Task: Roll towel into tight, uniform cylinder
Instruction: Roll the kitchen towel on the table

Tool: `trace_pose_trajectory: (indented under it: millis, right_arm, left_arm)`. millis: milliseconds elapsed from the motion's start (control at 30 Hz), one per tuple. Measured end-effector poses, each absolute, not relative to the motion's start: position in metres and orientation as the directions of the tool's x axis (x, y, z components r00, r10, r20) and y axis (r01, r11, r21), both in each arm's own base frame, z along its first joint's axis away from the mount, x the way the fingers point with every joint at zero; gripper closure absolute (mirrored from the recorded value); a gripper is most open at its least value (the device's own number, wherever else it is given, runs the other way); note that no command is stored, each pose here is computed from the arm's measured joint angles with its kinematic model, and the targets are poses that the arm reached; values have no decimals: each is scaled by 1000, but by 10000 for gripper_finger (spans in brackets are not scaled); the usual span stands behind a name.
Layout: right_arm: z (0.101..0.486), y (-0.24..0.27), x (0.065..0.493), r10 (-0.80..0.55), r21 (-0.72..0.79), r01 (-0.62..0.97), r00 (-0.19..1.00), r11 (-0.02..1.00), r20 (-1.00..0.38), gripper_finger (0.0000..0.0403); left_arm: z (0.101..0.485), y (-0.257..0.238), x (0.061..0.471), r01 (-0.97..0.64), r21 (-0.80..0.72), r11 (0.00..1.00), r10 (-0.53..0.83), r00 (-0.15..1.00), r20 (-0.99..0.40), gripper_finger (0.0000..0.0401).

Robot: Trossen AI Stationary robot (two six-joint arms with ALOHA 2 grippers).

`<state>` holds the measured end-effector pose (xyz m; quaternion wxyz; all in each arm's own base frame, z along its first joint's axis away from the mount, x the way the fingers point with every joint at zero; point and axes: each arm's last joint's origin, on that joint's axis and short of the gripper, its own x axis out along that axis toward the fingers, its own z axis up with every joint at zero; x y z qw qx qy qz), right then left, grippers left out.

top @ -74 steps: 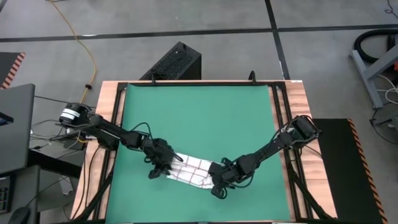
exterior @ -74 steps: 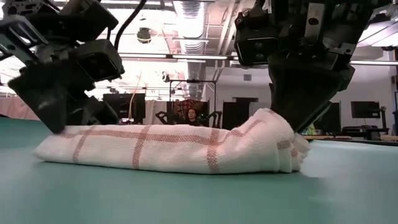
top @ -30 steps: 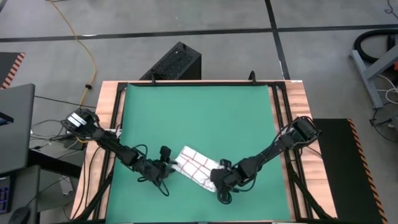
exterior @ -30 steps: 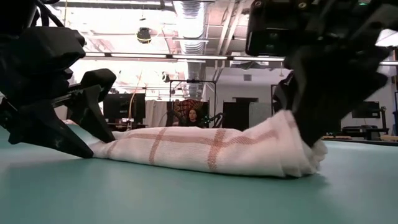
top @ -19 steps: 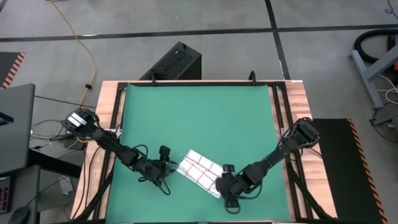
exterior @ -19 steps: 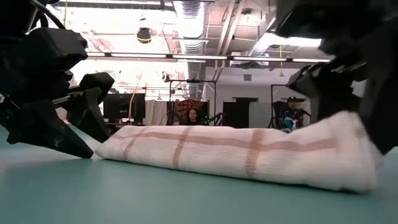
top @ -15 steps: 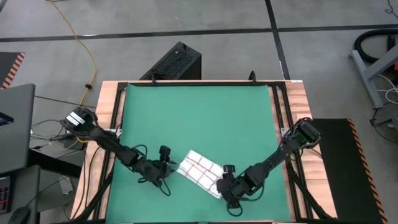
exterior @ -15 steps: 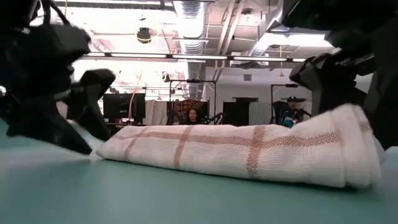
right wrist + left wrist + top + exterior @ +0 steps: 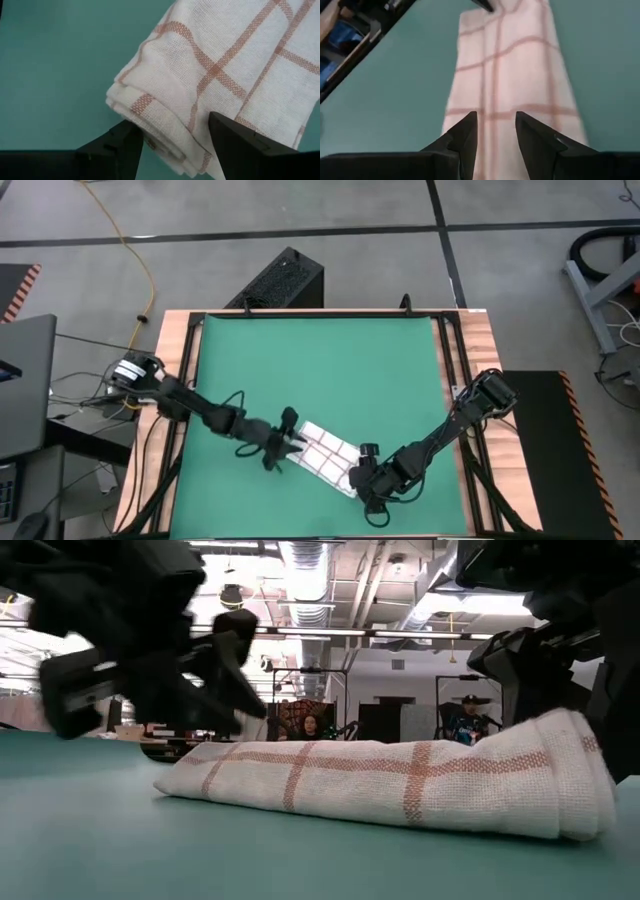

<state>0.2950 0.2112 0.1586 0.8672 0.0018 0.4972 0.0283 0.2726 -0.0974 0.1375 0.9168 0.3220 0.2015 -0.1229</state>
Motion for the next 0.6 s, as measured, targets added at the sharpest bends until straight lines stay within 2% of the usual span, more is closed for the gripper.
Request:
trace_pose_trajectory:
  millis: [233, 433, 600]
  right_arm:
    - [159, 211, 295, 45, 26, -45, 500, 999, -865, 158]
    - [159, 210, 295, 42, 24, -42, 500, 999, -865, 158]
    - [159, 210, 295, 43, 25, -42, 502, 999, -864, 158]
  left_arm:
    - [135, -78, 278, 485, 350, 801, -289, 826, -484, 278]
    - [134, -82, 277, 501, 356, 789, -297, 818, -492, 282]
    - [124, -77, 281, 497, 349, 794, -285, 813, -508, 299]
